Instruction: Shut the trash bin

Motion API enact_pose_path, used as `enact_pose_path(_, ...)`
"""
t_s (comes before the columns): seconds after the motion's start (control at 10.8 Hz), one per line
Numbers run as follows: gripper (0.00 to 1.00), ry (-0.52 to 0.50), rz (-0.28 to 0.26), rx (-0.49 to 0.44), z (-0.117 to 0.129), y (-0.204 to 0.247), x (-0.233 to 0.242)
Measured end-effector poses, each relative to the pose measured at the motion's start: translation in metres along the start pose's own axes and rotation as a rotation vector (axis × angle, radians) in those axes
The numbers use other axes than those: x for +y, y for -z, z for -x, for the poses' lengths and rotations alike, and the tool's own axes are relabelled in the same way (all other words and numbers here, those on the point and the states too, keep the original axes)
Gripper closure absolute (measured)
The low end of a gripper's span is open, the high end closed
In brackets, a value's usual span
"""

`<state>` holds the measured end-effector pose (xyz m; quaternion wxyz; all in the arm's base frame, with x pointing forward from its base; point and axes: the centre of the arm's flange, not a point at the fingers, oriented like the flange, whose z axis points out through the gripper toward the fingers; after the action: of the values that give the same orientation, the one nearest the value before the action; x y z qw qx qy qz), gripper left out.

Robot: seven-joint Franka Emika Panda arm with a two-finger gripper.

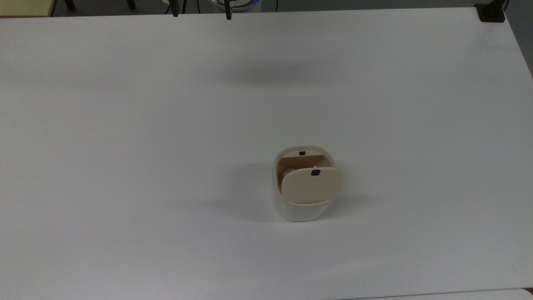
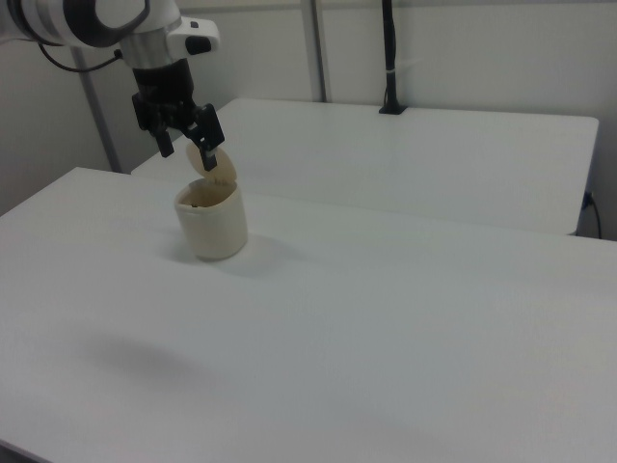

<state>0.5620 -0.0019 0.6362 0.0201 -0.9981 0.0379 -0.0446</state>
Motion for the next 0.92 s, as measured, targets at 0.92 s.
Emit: enact_pose_path(0.92, 0.00, 0.007, 0.000, -0.003, -0.0006, -0.0018, -0.0019)
